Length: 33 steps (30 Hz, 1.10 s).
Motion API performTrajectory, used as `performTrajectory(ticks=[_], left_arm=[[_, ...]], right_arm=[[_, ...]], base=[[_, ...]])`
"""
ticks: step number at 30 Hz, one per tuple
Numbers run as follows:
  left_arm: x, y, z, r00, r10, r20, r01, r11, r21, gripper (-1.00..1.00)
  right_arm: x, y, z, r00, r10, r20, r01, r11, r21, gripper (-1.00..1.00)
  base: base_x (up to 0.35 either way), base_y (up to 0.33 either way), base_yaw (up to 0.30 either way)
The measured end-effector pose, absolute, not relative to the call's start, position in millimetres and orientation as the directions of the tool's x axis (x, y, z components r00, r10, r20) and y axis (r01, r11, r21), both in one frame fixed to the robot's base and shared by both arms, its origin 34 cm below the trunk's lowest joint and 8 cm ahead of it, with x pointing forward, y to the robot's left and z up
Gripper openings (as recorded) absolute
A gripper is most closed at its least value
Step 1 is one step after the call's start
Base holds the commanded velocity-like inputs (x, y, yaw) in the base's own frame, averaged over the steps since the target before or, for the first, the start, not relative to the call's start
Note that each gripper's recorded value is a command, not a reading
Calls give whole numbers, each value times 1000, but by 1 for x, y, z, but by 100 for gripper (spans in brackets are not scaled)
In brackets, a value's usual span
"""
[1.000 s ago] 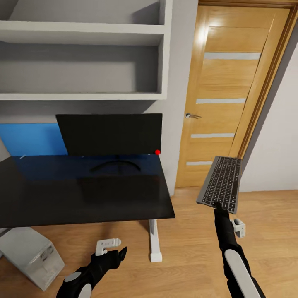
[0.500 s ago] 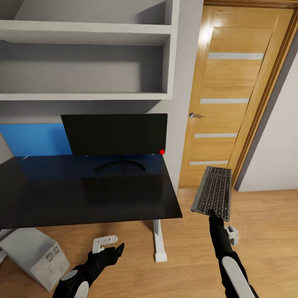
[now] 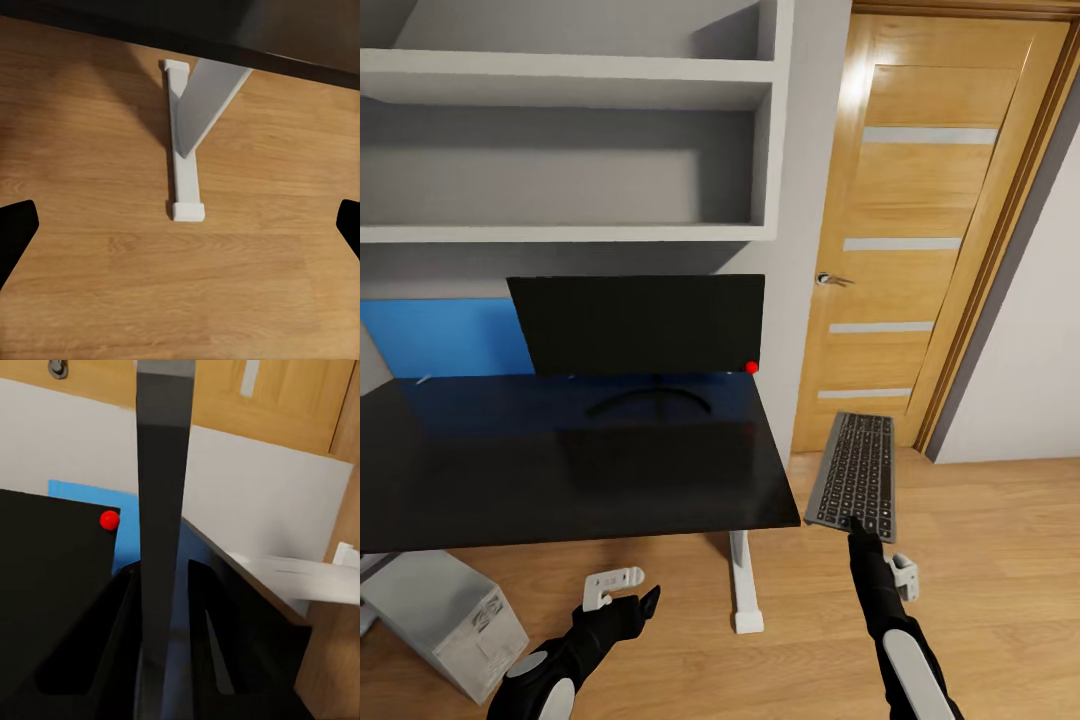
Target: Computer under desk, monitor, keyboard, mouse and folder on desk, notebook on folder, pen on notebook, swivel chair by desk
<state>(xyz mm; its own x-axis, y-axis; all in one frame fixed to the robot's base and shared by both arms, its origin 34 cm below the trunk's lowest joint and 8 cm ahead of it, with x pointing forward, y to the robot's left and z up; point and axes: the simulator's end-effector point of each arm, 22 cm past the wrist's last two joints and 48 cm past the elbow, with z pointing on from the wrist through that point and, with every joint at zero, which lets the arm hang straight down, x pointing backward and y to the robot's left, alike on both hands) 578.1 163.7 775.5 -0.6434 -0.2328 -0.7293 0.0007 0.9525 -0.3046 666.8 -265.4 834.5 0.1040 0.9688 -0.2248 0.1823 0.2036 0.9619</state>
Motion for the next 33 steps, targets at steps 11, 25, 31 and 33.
performTrajectory(ticks=[11, 25, 31, 33], left_arm=[[579, 164, 780, -635, -233, -736, 4, 952, -305, 100], [580, 164, 784, -624, -233, -746, 8, 953, -304, 100], [579, 164, 776, -621, -233, -749, 9, 953, -304, 100], [579, 164, 773, -620, -233, -750, 9, 953, -304, 100]], right_arm=[[667, -263, 839, 103, 970, -221, 173, 202, 964, -100], [667, -253, 841, 87, 971, -221, 160, 205, 966, -100], [665, -222, 824, 18, 973, -228, 158, 223, 962, -100], [665, -219, 821, 11, 973, -230, 156, 225, 962, -100]], base=[[0, 0, 127], [0, 0, 164], [0, 0, 135], [0, 0, 65]])
